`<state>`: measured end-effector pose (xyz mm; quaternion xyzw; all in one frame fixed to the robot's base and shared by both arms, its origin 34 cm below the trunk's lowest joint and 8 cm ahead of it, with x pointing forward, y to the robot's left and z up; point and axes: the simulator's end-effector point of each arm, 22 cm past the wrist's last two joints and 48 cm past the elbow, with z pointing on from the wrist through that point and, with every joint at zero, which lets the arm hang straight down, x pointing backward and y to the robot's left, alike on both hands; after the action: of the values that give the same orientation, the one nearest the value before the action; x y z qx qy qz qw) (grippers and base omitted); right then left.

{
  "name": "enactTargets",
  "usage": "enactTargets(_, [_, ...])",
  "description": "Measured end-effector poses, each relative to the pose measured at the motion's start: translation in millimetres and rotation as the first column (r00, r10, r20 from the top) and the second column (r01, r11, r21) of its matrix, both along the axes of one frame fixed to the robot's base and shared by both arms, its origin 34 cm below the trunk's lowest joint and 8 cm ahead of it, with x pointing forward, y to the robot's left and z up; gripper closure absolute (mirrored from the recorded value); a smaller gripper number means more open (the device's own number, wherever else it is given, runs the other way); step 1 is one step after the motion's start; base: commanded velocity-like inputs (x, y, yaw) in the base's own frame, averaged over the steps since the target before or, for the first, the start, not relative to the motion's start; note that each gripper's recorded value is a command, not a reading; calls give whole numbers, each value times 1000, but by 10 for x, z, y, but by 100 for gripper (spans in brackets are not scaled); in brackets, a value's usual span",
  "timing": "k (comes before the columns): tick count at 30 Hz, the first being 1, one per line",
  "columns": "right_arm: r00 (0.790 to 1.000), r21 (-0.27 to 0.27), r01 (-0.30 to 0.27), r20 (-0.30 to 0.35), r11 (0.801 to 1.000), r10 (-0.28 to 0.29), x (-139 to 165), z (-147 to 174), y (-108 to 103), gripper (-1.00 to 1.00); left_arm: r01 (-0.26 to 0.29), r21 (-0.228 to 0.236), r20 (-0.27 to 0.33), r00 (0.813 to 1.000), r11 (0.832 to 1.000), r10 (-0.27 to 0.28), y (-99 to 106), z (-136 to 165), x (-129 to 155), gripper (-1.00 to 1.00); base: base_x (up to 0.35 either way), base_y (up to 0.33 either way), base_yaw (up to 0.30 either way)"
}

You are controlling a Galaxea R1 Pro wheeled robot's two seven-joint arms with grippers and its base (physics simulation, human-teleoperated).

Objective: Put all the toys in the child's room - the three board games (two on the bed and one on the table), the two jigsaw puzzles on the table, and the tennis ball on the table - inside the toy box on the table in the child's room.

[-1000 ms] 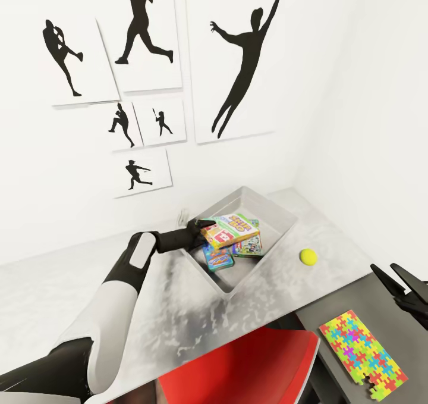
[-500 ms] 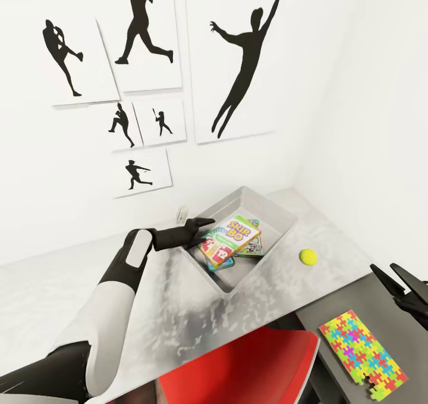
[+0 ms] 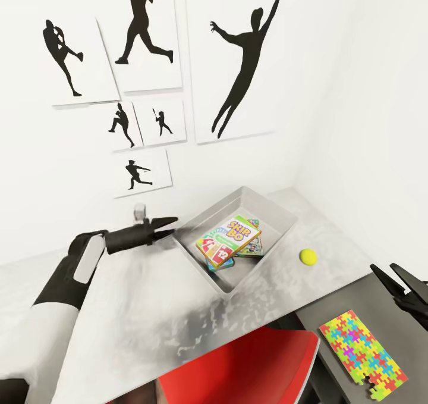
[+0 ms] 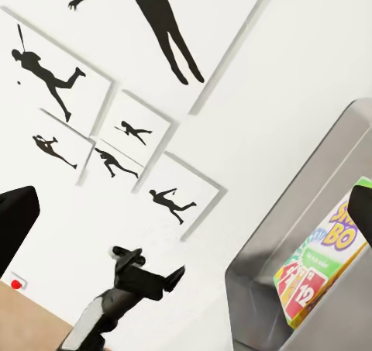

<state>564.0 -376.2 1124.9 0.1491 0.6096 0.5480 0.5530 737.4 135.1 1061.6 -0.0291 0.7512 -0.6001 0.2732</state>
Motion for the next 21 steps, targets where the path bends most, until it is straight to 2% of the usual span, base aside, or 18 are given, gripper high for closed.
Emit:
enactTargets(3, [1000, 1, 0, 0, 1000, 0, 0, -1, 2, -100, 15, 31, 37, 999, 999, -16, 513, 21, -215, -100, 0, 0, 0])
enactTargets(7, [1000, 2, 1, 1, 1000, -1, 0, -3, 5, -100, 17, 76, 31, 999, 997, -20, 1180, -75, -541, -100, 0, 0, 0])
enactTargets(9, [1000, 3, 1, 1, 1000, -1, 0, -2, 8, -100, 15, 87, 28, 999, 996, -18, 1412, -169, -723, -100, 0, 0, 0])
enactTargets(11, [1000, 2, 1, 2, 1000, -1, 0, -3, 11, -100, 14, 80, 38, 999, 997, -17, 1556, -254, -904, -100, 0, 0, -4])
enactTargets(13, [1000, 2, 1, 2, 1000, -1, 0, -4, 14, -100, 7, 52, 49, 999, 999, -9, 1666, -308, -1068, -100, 0, 0, -83])
enactTargets(14, [1000, 2, 1, 2, 1000, -1, -1, -3, 14, -100, -6, 16, 75, 997, 1000, 5, 1757, -239, -1135, -100, 0, 0, -137])
enactTargets(15, [1000, 2, 1, 2, 1000, -1, -2, -1, 13, -100, -11, 0, 88, 996, 1000, 11, 1793, -195, -1152, -100, 0, 0, -175])
enactTargets(16, [1000, 0, 1, 0, 1000, -1, -2, -8, 16, -100, -18, -47, 124, 992, 999, 24, 1887, -49, -1198, -100, -16, 0, -189])
enactTargets(18, [1000, -9, 0, -6, 1000, 0, 0, -25, 26, -100, -9, -102, 162, 986, 995, 26, 1957, 105, -1284, -100, -92, 9, -201])
enactTargets(21, [1000, -8, -1, -11, 1000, 1, -2, -47, 54, -100, 4, -134, 188, 982, 991, 21, 1998, 208, -1357, -100, -186, 69, -211])
